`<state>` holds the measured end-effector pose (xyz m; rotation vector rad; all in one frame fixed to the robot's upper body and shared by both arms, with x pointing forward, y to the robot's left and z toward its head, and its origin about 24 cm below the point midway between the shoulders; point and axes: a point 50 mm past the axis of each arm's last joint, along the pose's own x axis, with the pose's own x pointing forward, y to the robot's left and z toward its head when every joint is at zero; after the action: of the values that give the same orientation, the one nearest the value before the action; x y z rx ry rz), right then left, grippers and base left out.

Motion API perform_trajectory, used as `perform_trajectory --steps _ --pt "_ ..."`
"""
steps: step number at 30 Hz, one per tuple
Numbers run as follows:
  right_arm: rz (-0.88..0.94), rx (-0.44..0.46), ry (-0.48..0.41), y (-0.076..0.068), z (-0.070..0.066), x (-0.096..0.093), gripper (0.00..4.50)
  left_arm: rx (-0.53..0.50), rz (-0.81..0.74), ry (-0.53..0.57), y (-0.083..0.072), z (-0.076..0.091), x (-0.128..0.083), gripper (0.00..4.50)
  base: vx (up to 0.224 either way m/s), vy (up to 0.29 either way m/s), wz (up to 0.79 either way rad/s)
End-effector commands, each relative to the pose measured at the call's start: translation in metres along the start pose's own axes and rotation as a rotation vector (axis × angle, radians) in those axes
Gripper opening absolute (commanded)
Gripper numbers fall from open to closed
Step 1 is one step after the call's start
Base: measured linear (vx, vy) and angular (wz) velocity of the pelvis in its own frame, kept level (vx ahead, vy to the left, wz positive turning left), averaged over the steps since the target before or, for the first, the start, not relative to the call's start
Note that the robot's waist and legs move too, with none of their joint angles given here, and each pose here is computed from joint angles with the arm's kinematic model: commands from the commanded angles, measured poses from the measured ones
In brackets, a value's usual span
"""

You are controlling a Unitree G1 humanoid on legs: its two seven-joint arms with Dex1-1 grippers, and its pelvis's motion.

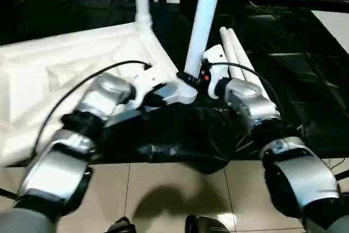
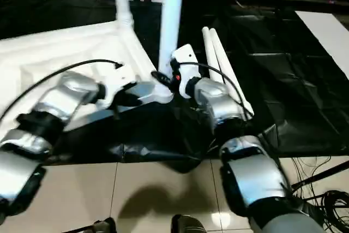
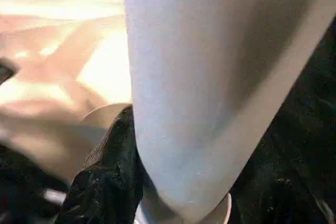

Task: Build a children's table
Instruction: Insert table leg to table base

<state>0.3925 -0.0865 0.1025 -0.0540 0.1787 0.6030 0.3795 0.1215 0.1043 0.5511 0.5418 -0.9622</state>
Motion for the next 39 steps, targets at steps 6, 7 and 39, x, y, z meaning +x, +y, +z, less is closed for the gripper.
perform_trajectory --steps 6,7,39 --pt "-0.232 0.159 0.437 -0.004 -0.096 -0.023 1.86 -0.032 0.001 0.016 -0.007 0.008 0.014 0.0 0.0 0.0 0.0" --pt "-0.233 0.154 0.44 -0.003 -0.097 -0.022 1.86 -0.032 -0.001 0.012 -0.008 0.009 0.014 0.0 0.0 0.0 0.0" --pt "0.155 -0.054 -0.009 -0.022 -0.01 -0.031 3.8 0.158 -0.119 -0.171 -0.01 0.009 -0.005 0.0 0.0 0.0 0.0"
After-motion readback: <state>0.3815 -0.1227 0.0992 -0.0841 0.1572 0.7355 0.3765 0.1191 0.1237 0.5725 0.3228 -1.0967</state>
